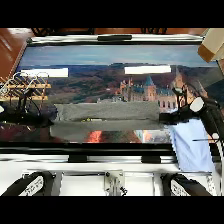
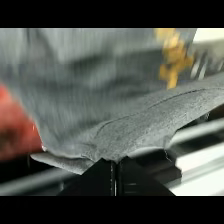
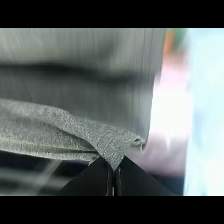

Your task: Fold the shirts.

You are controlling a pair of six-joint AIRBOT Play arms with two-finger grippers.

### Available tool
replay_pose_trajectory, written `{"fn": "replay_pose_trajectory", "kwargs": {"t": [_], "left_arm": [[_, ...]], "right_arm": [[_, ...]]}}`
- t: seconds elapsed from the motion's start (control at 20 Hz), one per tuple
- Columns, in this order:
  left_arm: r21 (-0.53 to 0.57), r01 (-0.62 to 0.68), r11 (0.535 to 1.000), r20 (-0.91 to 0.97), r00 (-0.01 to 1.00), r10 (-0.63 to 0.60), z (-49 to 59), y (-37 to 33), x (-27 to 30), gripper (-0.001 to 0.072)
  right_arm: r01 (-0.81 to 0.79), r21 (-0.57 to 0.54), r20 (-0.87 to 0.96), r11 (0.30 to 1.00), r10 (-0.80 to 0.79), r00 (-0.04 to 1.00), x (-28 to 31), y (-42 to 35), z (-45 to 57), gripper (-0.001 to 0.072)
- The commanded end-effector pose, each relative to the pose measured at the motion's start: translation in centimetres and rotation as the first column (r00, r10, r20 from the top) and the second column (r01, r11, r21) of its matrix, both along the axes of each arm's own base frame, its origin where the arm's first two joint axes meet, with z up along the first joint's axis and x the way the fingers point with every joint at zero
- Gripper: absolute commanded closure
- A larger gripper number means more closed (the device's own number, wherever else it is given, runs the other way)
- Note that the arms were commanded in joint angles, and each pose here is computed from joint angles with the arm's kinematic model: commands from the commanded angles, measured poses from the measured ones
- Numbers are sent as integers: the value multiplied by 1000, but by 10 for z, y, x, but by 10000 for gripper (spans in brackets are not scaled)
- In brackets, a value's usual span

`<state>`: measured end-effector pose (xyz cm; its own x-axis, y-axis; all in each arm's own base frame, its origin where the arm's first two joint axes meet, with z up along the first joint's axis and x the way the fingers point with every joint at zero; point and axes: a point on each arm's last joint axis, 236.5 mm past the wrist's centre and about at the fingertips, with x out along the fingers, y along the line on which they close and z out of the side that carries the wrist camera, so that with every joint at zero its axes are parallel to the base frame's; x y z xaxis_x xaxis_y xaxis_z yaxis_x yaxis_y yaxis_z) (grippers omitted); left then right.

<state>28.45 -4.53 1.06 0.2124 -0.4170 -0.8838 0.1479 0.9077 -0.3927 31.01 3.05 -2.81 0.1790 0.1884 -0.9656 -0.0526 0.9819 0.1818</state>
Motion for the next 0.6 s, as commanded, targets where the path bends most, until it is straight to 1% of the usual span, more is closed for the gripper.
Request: {"fn": "replay_pose_trajectory", "kwargs": {"t": [0.0,0.2,0.4,0.55], "left_arm": [[-62,-50,997,53,997,53,2,-3,45,683],[-105,-74,992,-25,997,72,-23,-2,69,682],[-123,-81,989,21,996,84,-12,2,107,682],[-139,-101,985,49,993,109,-7,4,126,682]], "right_arm": [[25,6,114,1000,-25,993,57,-2,12,650],[38,37,64,999,-41,997,92,3,-14,650],[37,27,68,999,-38,997,116,-1,-22,650],[39,26,61,999,-41,997,119,-1,-28,650]]}}
